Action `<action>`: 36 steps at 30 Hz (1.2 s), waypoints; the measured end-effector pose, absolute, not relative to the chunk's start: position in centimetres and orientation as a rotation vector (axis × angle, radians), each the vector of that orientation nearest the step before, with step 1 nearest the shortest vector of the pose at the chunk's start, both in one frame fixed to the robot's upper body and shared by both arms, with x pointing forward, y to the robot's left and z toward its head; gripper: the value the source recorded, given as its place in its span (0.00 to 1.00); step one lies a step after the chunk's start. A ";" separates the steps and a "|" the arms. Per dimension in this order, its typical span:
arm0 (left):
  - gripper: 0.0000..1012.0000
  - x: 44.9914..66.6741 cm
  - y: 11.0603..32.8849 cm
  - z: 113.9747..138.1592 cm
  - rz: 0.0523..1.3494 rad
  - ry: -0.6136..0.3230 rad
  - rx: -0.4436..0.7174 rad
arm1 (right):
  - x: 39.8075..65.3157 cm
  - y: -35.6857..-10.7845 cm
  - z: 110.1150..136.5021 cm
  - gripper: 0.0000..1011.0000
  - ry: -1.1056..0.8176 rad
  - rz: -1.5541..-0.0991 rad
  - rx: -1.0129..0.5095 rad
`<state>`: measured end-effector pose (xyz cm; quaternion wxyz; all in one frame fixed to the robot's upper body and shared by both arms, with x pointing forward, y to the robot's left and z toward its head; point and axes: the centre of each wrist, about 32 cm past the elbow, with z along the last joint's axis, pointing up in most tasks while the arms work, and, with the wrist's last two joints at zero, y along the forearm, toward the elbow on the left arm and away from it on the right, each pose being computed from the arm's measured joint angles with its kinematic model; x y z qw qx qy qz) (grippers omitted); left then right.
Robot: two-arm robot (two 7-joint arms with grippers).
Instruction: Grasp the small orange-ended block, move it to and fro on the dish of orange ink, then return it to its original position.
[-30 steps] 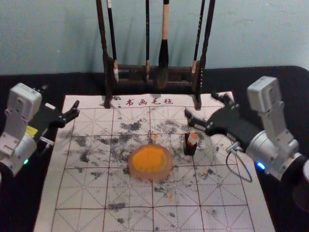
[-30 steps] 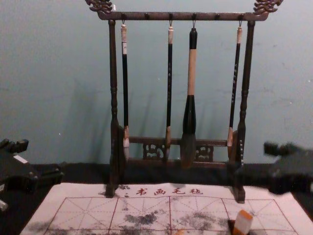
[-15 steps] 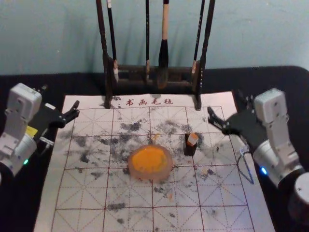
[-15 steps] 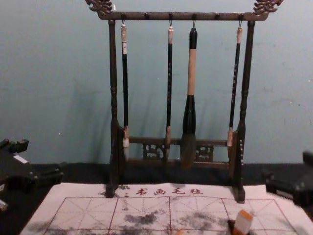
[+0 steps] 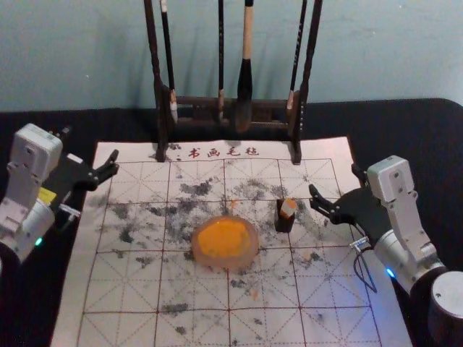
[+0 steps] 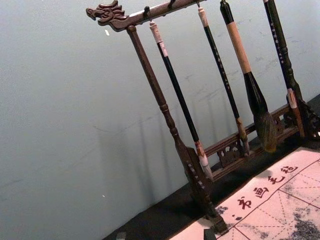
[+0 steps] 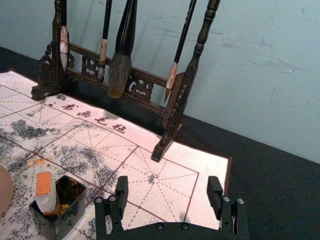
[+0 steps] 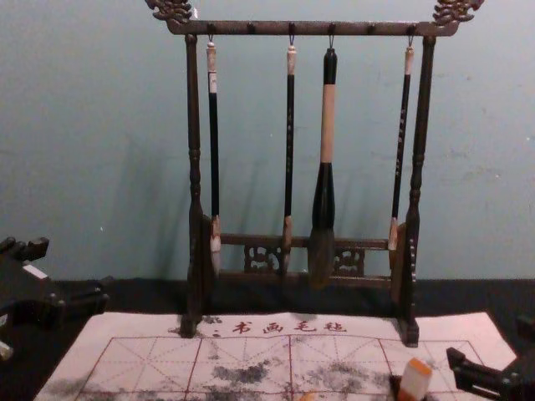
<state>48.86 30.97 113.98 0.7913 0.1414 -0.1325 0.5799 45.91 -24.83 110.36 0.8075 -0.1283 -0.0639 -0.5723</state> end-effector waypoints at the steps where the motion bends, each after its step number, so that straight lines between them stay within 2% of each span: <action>1: 0.99 48.9 31.0 114.0 1.248 -0.285 0.304 | 45.9 -24.8 110.4 0.99 -0.137 -1.224 -0.274; 36: 0.99 48.9 31.0 114.0 1.248 -0.285 0.304 | 46.0 -24.8 110.6 0.99 -0.144 -1.226 -0.263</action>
